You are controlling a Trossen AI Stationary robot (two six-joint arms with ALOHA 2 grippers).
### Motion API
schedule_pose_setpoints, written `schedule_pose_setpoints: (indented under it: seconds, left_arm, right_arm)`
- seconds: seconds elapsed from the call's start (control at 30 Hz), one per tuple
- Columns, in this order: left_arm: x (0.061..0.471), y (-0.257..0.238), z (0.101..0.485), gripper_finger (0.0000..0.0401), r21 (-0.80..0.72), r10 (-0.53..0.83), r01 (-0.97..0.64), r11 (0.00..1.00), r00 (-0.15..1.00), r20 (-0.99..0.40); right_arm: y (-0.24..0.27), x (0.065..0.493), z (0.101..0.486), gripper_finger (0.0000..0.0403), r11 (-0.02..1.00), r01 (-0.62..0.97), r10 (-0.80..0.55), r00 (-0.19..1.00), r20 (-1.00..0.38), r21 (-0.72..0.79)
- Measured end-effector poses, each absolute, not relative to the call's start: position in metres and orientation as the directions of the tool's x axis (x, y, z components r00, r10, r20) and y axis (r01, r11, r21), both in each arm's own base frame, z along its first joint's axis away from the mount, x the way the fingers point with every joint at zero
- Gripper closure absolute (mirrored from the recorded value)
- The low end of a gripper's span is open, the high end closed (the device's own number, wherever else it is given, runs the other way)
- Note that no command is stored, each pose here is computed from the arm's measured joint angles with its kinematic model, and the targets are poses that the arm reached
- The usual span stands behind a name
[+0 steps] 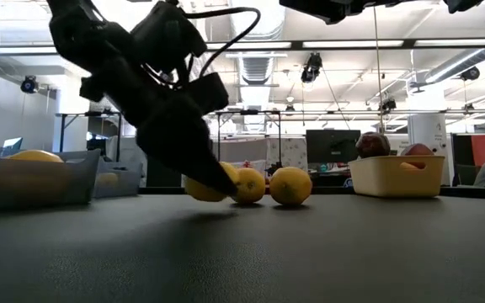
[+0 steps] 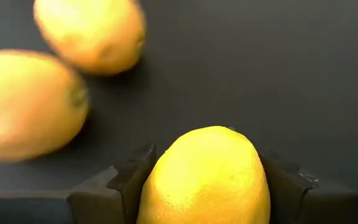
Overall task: Sort produce into baskets
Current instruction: Put the lemon into the top black bin
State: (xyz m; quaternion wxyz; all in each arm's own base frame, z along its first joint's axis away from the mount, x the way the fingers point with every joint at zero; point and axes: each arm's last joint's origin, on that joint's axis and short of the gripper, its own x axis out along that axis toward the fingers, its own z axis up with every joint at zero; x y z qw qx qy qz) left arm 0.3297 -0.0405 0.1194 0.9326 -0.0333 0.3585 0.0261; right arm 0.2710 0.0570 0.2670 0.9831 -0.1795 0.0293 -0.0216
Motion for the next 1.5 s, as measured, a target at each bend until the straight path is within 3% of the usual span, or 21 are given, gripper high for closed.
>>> schedule_pose_setpoints:
  seconds: [0.37, 0.53, 0.63, 0.77, 1.03, 1.37, 1.5]
  left_arm:
    - [0.264, -0.005, 0.202, 0.0199, 0.143, 0.304, -0.303, 0.942, 0.597, -0.742]
    - [0.222, 0.04, 0.23, 0.0198, 0.218, 0.522, -0.57, 0.792, 0.446, -0.727]
    - [0.204, 0.067, 0.233, 0.0198, 0.227, 0.571, -0.683, 0.694, 0.329, -0.752]
    - [0.191, 0.091, 0.226, 0.0197, 0.222, 0.572, -0.777, 0.588, 0.205, -0.794]
    - [0.189, 0.13, 0.202, 0.0196, 0.257, 0.511, -0.836, 0.485, 0.032, -0.859]
    - [0.182, 0.209, 0.217, 0.0196, 0.335, 0.538, -0.903, 0.269, -0.147, -0.83]
    - [0.178, 0.227, 0.208, 0.0195, 0.354, 0.502, -0.906, 0.233, -0.199, -0.841]
  right_arm:
    - [0.057, 0.271, 0.267, 0.0117, 0.935, 0.032, -0.053, 0.997, -0.049, -0.354]
    - [0.057, 0.271, 0.268, 0.0117, 0.939, 0.036, -0.053, 0.998, -0.04, -0.342]
    - [0.057, 0.271, 0.269, 0.0117, 0.949, 0.04, -0.053, 0.998, -0.031, -0.313]
    - [0.057, 0.271, 0.269, 0.0117, 0.95, 0.042, -0.052, 0.998, -0.026, -0.308]
    - [0.056, 0.271, 0.269, 0.0117, 0.948, 0.046, -0.057, 0.998, -0.026, -0.314]
    - [0.056, 0.271, 0.269, 0.0117, 0.947, 0.045, -0.057, 0.998, -0.03, -0.317]
    - [0.056, 0.271, 0.268, 0.0117, 0.942, 0.04, -0.058, 0.997, -0.043, -0.333]
